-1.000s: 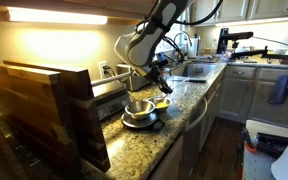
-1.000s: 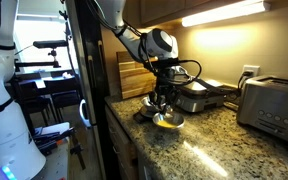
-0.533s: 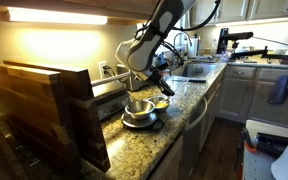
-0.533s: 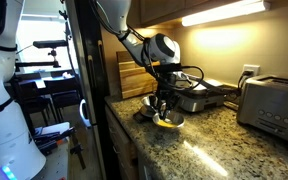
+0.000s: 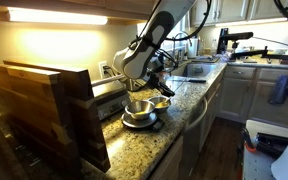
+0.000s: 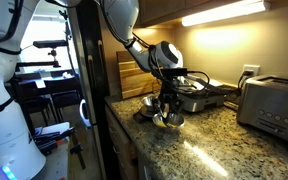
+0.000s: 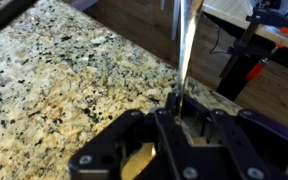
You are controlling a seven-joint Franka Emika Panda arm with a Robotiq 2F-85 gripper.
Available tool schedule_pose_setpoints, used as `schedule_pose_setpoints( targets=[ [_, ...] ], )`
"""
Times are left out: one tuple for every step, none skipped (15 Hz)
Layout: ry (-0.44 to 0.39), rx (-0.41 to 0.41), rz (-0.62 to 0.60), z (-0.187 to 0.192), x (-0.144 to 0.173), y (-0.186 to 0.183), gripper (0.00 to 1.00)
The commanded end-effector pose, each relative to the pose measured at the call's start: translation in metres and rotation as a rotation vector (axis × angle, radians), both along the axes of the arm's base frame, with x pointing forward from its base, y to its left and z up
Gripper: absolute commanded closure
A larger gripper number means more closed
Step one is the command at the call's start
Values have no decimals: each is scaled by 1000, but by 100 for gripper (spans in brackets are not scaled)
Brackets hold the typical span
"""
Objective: Take the spoon and use it to scoop the contents from the right silver bowl and into the left silver bowl then put the spoon next to the right silver bowl
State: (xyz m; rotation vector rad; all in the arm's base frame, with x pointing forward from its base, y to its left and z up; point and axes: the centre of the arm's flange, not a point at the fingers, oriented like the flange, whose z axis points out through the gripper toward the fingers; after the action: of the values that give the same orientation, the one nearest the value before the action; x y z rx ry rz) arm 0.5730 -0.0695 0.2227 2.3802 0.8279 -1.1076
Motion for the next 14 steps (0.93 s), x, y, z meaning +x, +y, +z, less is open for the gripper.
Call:
schedule_pose_setpoints(
  targets=[
    [84,-53,50,1,7,5,97],
    [91,-50,62,-1,8,7,97],
    [96,-37,77,-4,10,11,97],
    [99,-23,91,-7,11,16,97],
    [101,-7,110,-10,12,22,97],
    [106,1,126,-13,13,27,97],
    [116,10,144,-17,13,32,97],
    [123,18,155,-19,14,35,97],
    [123,25,164,-20,14,39,97],
    [113,36,178,-19,15,42,97],
    [80,70,196,-15,16,44,97],
    [62,82,208,-13,18,46,97],
    [24,97,225,-8,18,48,97],
    [-4,108,239,-5,19,51,97]
  ],
)
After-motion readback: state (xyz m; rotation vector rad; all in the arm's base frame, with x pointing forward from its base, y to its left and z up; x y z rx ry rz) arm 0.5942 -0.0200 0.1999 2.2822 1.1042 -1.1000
